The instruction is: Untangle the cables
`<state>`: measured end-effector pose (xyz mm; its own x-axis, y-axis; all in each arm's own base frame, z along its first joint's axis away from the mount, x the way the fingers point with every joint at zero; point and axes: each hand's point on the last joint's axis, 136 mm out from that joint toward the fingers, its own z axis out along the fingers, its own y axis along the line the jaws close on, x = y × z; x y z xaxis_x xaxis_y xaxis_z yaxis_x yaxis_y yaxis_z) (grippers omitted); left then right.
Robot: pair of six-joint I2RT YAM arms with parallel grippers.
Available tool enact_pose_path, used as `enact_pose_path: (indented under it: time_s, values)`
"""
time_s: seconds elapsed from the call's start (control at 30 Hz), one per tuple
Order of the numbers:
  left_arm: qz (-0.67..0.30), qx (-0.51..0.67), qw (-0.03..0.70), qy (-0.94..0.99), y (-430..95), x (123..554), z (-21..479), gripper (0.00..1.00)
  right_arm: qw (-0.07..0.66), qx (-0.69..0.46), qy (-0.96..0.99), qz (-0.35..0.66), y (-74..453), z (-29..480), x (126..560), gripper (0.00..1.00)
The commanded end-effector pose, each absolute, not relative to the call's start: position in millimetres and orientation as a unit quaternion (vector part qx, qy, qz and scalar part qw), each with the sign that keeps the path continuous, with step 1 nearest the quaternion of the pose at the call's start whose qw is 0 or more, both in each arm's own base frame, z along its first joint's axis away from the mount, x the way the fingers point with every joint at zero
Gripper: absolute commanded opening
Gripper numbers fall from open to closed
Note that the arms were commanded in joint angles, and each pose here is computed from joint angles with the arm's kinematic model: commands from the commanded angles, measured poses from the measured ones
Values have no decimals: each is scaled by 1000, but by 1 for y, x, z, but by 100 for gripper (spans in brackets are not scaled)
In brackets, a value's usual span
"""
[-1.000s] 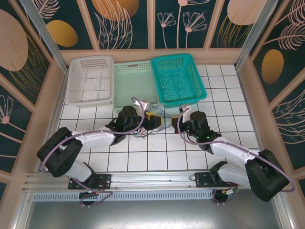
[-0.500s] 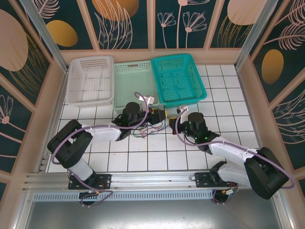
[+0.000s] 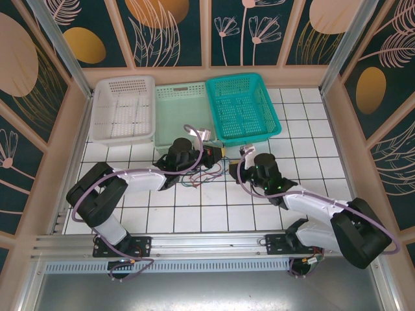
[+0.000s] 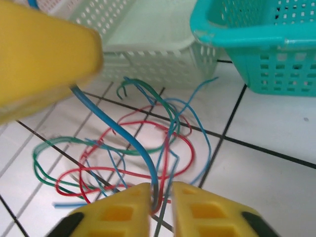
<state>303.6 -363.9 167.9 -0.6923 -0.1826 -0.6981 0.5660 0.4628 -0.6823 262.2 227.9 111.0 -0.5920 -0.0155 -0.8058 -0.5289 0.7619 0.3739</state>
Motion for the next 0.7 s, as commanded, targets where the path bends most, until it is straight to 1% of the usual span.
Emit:
enact_pose_path:
  time_s: [0.0,0.03,0.07,0.17,0.23,0.3,0.33,0.5,0.53,0.67]
  values:
    - [-502,133,406,752,-362,309,193,0,394,-152,861,283,219,88,255,31]
    - [-499,133,404,755,-362,309,190,0,395,-148,862,282,218,88,255,35]
    - [-496,133,401,759,-361,308,187,0,396,-145,862,283,217,88,256,37]
    - [-487,131,398,766,-357,307,180,0,399,-137,861,284,216,90,257,38]
    - [-479,131,401,770,-354,306,179,0,400,-127,865,277,212,87,259,35]
    - [-472,136,406,771,-351,304,180,0,395,-110,873,264,204,82,262,29]
    - [-470,138,408,770,-350,304,182,0,394,-104,874,265,202,81,263,28]
    - [-454,164,423,767,-344,299,189,0,406,-59,863,295,187,93,270,28]
    - [-456,173,423,764,-345,296,190,0,410,-45,858,306,181,97,273,29]
    - [-463,190,419,758,-346,288,189,0,397,-21,833,385,179,115,273,32]
